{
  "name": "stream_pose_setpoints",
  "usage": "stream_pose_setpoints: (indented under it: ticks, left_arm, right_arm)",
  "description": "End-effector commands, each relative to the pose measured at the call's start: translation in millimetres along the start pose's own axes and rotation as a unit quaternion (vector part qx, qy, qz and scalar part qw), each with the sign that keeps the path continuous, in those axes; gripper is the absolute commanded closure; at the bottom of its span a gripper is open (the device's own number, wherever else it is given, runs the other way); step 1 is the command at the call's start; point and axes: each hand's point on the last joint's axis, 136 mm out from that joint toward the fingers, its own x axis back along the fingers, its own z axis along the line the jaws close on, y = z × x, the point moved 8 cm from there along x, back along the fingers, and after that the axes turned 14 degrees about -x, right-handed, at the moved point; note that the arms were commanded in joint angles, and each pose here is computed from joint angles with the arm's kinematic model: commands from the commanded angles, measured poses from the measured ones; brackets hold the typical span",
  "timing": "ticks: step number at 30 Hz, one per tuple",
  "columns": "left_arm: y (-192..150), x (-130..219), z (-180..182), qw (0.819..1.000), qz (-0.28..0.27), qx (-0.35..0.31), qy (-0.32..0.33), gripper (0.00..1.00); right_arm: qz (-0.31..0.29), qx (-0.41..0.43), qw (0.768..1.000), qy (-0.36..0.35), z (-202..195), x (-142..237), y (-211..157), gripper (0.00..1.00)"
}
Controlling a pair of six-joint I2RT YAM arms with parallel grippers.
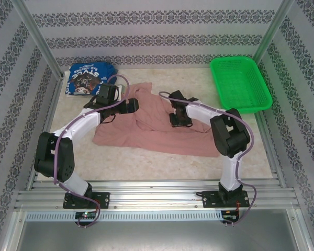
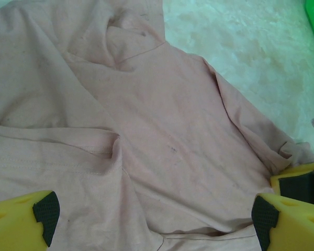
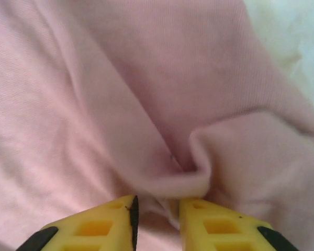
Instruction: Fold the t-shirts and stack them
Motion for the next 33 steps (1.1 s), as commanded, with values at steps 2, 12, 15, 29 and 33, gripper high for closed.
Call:
stream_pose_setpoints:
  ticks: [2, 12, 15, 29, 33]
  left_arm:
    - [4, 0, -2, 1.0, -0.014, 0.0, 0.002, 0.04]
    - [5, 0, -5, 1.0, -0.015, -0.008, -0.002, 0.04]
    - [4, 0, -6, 1.0, -0.013, -0.008, -0.005, 0.04]
    - [1, -1, -5, 1.0, -0.008, -0.01, -0.002, 0.04]
    - [2, -1, -5, 1.0, -0.01, -0.009, -0.004, 0.04]
  right_arm:
    - [-0.036, -0.032, 0.997, 0.063, -1, 52, 4, 0.59]
    - [-0.046, -0.126, 0.988, 0.077, -82, 75, 41, 0.48]
    - [-0.025, -0.156, 0.983, 0.094, -101, 60, 48, 0.51]
    - [0.017, -0.199, 0.974, 0.107, -123, 16, 37, 0.59]
    - [0.01, -0.196, 0.976, 0.098, -129, 17, 33, 0.59]
